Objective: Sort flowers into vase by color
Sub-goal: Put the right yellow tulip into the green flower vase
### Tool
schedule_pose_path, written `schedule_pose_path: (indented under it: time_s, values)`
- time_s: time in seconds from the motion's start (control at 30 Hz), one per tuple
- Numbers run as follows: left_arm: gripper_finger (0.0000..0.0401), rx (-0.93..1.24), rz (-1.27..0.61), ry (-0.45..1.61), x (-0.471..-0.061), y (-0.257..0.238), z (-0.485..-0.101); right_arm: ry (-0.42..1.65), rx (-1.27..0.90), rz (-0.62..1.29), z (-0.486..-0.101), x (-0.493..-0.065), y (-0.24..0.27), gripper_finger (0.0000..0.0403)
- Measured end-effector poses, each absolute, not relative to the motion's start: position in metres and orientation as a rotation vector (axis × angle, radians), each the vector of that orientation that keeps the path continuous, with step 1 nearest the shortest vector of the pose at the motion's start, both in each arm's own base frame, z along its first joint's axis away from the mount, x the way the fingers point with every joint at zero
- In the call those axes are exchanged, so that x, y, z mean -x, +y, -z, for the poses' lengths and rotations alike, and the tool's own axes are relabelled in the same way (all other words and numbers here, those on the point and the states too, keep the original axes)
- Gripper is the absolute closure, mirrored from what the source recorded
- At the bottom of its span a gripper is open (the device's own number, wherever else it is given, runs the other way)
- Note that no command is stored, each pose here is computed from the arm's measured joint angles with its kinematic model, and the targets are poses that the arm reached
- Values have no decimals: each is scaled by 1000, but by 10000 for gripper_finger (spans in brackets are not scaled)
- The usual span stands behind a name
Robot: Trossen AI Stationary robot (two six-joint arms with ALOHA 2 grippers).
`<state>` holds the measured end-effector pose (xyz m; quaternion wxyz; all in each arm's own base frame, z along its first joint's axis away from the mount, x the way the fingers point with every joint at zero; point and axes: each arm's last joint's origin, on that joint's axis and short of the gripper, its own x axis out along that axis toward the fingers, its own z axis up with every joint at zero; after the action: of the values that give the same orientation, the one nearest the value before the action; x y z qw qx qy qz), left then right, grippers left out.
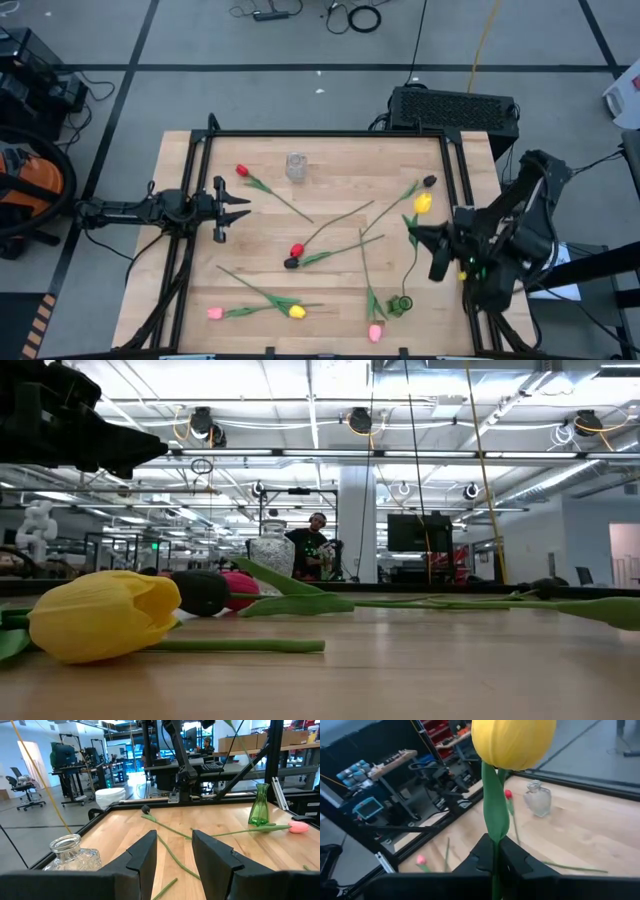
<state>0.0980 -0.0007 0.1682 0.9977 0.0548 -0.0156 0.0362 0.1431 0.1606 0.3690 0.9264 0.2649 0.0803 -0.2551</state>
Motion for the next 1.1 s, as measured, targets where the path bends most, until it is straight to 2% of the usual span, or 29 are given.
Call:
schedule_pose_path:
  time_s: [0.43, 0.67, 0.8, 1.1]
  values:
    - [269, -110, -72, -31, -98, -1, -168, 125, -506, 472, -354, -131, 185, 402]
    - [269, -110, -72, -31, -98, -1, -168, 129, -353, 442, -345, -128, 197, 402]
    - [269, -110, -72, -31, -98, -1, -168, 123, -280, 446, -326, -129, 203, 402]
    - [269, -110, -72, -31, -98, -1, -168, 51, -291, 399, -275, -118, 217, 402]
